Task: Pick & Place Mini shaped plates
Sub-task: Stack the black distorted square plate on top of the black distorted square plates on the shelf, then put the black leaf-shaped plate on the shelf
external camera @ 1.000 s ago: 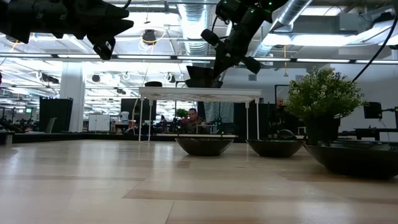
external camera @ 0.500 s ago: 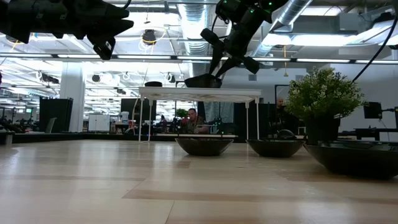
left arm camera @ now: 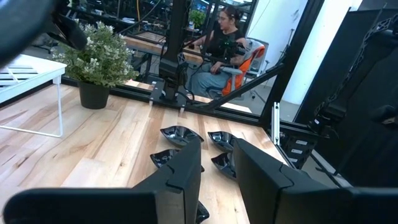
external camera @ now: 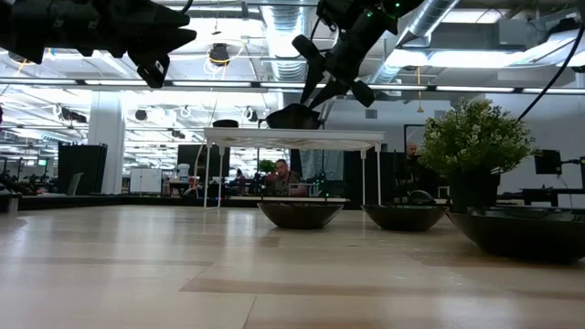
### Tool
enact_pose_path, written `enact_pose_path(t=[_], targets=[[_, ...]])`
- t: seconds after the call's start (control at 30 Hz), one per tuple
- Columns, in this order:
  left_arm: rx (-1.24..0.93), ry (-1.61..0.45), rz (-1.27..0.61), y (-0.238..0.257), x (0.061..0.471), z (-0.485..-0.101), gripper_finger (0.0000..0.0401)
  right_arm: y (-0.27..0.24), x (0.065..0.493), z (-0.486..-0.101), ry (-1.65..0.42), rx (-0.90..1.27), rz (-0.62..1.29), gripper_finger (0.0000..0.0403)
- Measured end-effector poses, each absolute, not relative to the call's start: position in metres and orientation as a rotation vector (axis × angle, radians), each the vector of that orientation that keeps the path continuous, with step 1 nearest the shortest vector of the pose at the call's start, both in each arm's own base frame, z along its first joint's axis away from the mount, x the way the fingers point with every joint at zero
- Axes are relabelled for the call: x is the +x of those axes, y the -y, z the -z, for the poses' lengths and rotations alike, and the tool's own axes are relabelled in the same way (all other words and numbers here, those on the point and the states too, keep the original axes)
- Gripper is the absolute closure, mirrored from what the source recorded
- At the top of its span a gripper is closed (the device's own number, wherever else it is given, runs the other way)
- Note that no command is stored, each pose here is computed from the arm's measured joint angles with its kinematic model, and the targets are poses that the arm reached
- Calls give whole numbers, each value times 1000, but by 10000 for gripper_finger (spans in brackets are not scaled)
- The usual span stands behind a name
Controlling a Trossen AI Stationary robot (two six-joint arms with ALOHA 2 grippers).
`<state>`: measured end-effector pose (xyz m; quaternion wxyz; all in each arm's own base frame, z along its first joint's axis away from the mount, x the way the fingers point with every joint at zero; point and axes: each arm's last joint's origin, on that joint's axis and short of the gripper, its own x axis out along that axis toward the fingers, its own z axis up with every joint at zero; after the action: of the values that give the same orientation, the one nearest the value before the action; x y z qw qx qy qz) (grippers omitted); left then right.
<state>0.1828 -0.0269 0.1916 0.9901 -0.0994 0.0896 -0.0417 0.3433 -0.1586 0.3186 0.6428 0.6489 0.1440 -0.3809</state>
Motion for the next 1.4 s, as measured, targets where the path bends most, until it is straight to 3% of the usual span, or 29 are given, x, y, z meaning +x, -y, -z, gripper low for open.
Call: enact_pose_path(t=[0.5,0.8,1.07,1.27,1.4], targets=[[-200,-167,85,27,183,-193,304,158,343,-319,-373,1480,814,317],[-199,-165,86,27,183,-193,304,149,326,-344,-374,1401,730,317],[-198,-165,86,27,183,-193,304,94,293,-369,-681,1237,467,317],[-199,-165,86,27,183,-193,304,48,249,-371,-1031,1109,487,317],[-202,-159,86,27,183,-194,304,23,224,-369,-1213,952,609,317]])
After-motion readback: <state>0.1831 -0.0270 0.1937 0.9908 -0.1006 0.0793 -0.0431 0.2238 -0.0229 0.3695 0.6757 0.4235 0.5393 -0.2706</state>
